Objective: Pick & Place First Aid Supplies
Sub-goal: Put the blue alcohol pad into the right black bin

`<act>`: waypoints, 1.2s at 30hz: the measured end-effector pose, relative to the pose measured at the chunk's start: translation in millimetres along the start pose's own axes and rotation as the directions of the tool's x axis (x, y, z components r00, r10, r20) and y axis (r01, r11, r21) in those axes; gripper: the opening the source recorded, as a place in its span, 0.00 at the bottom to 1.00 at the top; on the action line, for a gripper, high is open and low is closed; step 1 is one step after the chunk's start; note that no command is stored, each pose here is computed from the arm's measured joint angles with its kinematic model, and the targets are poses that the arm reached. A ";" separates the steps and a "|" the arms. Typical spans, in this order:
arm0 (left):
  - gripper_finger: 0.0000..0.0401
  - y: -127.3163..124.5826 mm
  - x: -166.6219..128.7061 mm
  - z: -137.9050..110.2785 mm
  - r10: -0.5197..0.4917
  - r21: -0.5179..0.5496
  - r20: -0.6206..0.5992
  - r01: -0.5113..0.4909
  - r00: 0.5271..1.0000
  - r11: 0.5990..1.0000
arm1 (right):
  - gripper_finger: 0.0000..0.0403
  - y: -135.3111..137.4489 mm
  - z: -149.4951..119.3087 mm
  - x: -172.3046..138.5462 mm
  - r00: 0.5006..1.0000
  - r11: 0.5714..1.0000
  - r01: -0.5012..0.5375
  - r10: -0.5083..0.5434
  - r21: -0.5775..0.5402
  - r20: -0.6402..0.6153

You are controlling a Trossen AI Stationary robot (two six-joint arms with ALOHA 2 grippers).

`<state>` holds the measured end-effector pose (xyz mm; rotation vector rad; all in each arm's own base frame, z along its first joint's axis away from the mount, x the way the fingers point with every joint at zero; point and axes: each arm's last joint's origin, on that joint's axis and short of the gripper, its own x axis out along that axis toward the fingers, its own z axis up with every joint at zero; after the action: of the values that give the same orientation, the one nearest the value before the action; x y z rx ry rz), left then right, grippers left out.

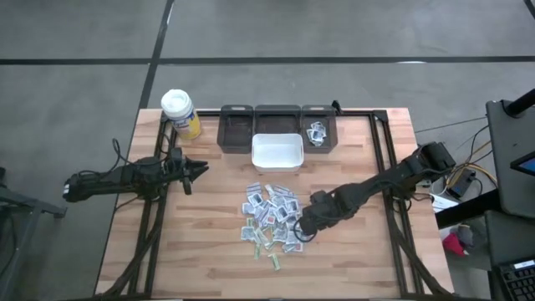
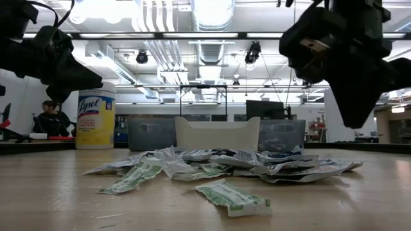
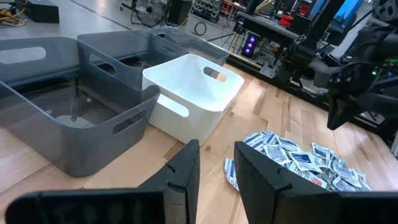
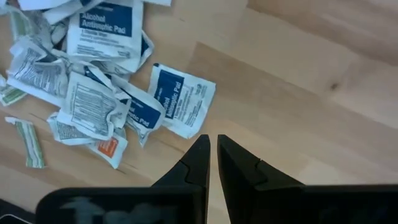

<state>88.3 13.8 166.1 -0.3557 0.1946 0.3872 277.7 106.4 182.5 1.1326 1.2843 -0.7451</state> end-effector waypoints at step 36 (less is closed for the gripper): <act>0.24 0.0 0.4 -0.3 0.002 0.001 -0.005 -0.002 1.000 1.000 | 0.35 19.3 9.4 42.3 0.992 0.991 0.119 -0.116 0.063 -0.048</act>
<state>88.6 13.9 165.7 -0.3551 0.1998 0.3883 306.5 110.4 144.9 1.1388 1.3813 -0.8587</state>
